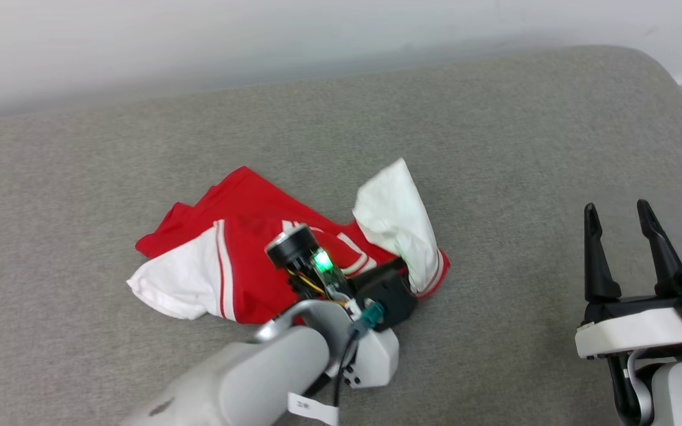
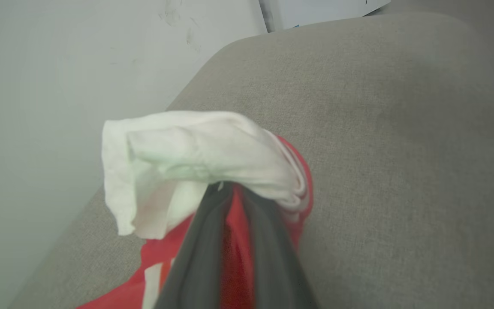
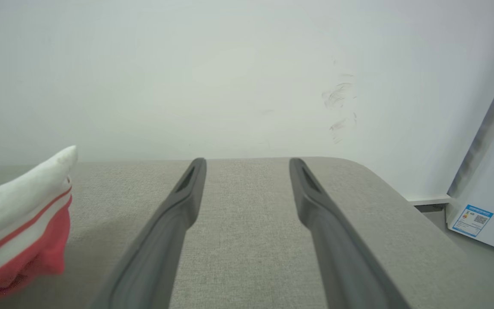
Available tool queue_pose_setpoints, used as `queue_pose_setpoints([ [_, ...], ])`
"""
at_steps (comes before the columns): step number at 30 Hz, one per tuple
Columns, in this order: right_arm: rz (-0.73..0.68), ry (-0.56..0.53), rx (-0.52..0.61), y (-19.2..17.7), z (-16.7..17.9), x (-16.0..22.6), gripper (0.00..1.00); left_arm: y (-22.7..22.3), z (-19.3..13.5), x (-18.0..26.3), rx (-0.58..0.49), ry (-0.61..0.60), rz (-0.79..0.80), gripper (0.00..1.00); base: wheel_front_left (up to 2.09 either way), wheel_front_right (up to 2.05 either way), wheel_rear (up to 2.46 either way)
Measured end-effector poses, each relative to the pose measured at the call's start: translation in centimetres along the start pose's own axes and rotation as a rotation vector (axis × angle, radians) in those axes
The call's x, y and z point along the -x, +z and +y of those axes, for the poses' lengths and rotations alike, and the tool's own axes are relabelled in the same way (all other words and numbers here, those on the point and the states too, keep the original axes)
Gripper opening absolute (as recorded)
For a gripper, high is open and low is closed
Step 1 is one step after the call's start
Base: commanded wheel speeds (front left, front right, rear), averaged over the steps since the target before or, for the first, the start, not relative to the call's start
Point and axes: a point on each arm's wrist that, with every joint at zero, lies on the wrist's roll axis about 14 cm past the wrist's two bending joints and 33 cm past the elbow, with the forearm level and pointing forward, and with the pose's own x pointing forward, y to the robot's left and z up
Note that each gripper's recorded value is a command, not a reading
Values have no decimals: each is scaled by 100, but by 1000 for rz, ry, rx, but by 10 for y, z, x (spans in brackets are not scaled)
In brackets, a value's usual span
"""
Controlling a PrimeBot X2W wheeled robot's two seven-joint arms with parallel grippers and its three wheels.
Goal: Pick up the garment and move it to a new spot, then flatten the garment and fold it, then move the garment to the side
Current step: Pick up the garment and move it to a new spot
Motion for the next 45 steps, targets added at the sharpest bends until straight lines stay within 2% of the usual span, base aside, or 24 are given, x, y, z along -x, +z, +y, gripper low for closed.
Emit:
queue_pose_setpoints([
  [1,-2,-11,5,1,-4,0,100,-5,-11,-5,13,-26,14,0,0,0,0],
  [2,-2,-22,6,1,-8,1,100,-11,-21,-10,14,-55,31,33,0,0,0],
  [3,2,-32,5,0,-11,2,100,-16,-32,-13,10,-86,48,94,0,0,0],
  [4,5,-39,5,-1,-14,4,100,-21,-41,-16,13,-111,61,100,0,0,0],
  [8,15,-54,4,-3,-19,6,100,-26,-58,-25,39,-151,65,100,0,0,0],
  [13,6,-30,-11,-2,-10,2,100,-29,-39,-18,67,-72,54,100,0,0,0],
  [14,-1,-1,-13,0,0,-1,100,-21,-21,-12,74,2,25,100,0,0,0],
  [21,-25,91,-20,8,33,-4,100,9,36,21,77,232,-52,100,0,0,0],
  [26,-45,161,-32,14,57,-3,100,18,92,80,102,488,-93,100,0,0,0],
  [29,-55,191,-39,18,68,-3,100,17,111,123,86,626,-103,100,0,0,0],
  [36,-48,233,-46,16,82,1,100,-5,107,200,172,870,-85,100,0,0,0],
  [43,-29,243,-41,11,85,7,100,-21,88,233,270,983,-71,100,0,0,0],
  [45,-25,244,-39,9,85,8,100,-19,88,236,260,993,-80,100,0,0,0],
])
